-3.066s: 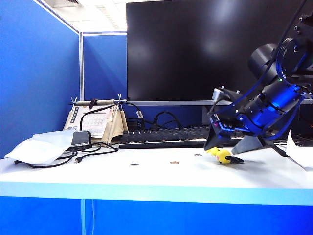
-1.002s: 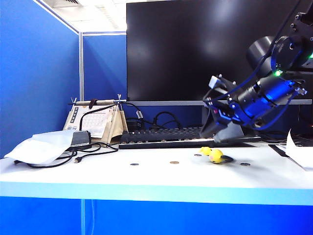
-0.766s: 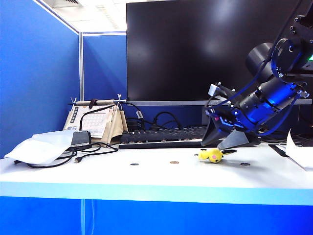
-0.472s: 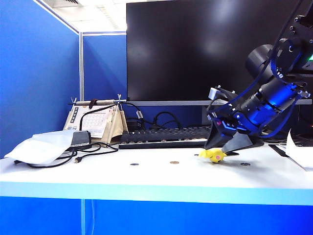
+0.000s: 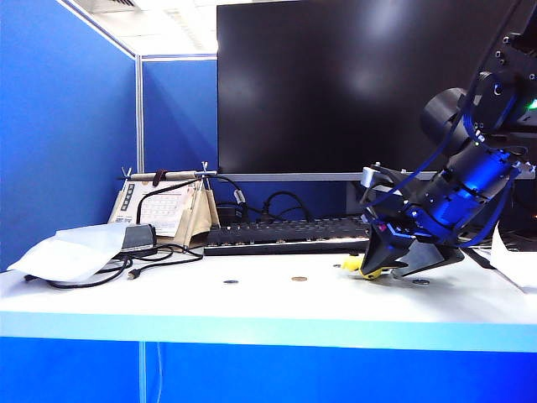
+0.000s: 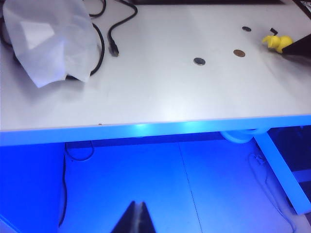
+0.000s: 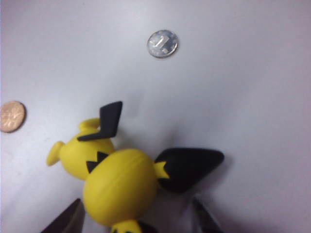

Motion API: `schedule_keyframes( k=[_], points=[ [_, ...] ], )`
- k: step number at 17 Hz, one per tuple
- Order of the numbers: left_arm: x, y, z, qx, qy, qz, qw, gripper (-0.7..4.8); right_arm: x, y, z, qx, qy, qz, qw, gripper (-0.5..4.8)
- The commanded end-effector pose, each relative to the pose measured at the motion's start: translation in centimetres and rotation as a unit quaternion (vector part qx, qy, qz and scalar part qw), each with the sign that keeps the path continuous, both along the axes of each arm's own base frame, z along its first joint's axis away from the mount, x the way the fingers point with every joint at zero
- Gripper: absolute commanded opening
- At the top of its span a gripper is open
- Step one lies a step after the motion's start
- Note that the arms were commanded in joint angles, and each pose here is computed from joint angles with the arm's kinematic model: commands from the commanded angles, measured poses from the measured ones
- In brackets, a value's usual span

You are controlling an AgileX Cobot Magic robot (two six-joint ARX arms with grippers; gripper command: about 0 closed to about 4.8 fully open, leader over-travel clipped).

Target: Pick up the doll and place it on the similarly colored coin.

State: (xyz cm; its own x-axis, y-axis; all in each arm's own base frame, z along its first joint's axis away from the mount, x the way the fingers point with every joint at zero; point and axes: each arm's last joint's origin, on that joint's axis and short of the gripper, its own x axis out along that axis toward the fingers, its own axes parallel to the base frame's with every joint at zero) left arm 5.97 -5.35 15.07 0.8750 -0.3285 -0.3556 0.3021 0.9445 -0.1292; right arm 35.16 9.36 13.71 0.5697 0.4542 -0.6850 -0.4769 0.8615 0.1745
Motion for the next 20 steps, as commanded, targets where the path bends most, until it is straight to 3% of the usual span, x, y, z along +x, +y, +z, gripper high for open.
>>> schedule_keyframes(
  k=[1, 2, 5, 8, 11, 14, 16, 18, 20],
  points=[
    [-0.01, 0.04, 0.03, 0.002, 0.0, 0.002, 1.0, -0.04, 0.2, 0.07, 0.39, -0.007, -0.01, 0.004, 1.0, 3.44],
    [-0.01, 0.04, 0.03, 0.002, 0.0, 0.002, 1.0, -0.04, 0.27, 0.18, 0.51, -0.007, -0.012, 0.005, 1.0, 3.74],
    [-0.01, 0.04, 0.03, 0.002, 0.0, 0.002, 1.0, -0.04, 0.43, 0.21, 0.69, -0.012, -0.017, -0.001, 1.0, 3.72],
    [-0.01, 0.04, 0.03, 0.002, 0.0, 0.002, 1.0, -0.04, 0.47, 0.24, 0.66, -0.011, -0.019, 0.0, 1.0, 2.86],
    [-0.01, 0.04, 0.03, 0.002, 0.0, 0.002, 1.0, -0.04, 0.51, 0.25, 0.46, -0.011, -0.016, 0.0, 1.0, 2.68],
    [-0.01, 0.04, 0.03, 0.002, 0.0, 0.002, 1.0, -0.04, 0.44, 0.24, 0.03, -0.011, -0.004, -0.002, 1.0, 2.06],
    [-0.01, 0.04, 0.03, 0.002, 0.0, 0.002, 1.0, -0.04, 0.41, 0.24, 0.0, -0.012, -0.002, -0.002, 1.0, 1.93],
    [-0.01, 0.04, 0.03, 0.002, 0.0, 0.002, 1.0, -0.04, 0.41, 0.24, 0.0, -0.012, -0.002, -0.002, 1.0, 1.33],
    [-0.01, 0.04, 0.03, 0.002, 0.0, 0.002, 1.0, -0.04, 0.41, 0.25, 0.0, -0.012, -0.002, -0.002, 1.0, 1.33]
  ],
)
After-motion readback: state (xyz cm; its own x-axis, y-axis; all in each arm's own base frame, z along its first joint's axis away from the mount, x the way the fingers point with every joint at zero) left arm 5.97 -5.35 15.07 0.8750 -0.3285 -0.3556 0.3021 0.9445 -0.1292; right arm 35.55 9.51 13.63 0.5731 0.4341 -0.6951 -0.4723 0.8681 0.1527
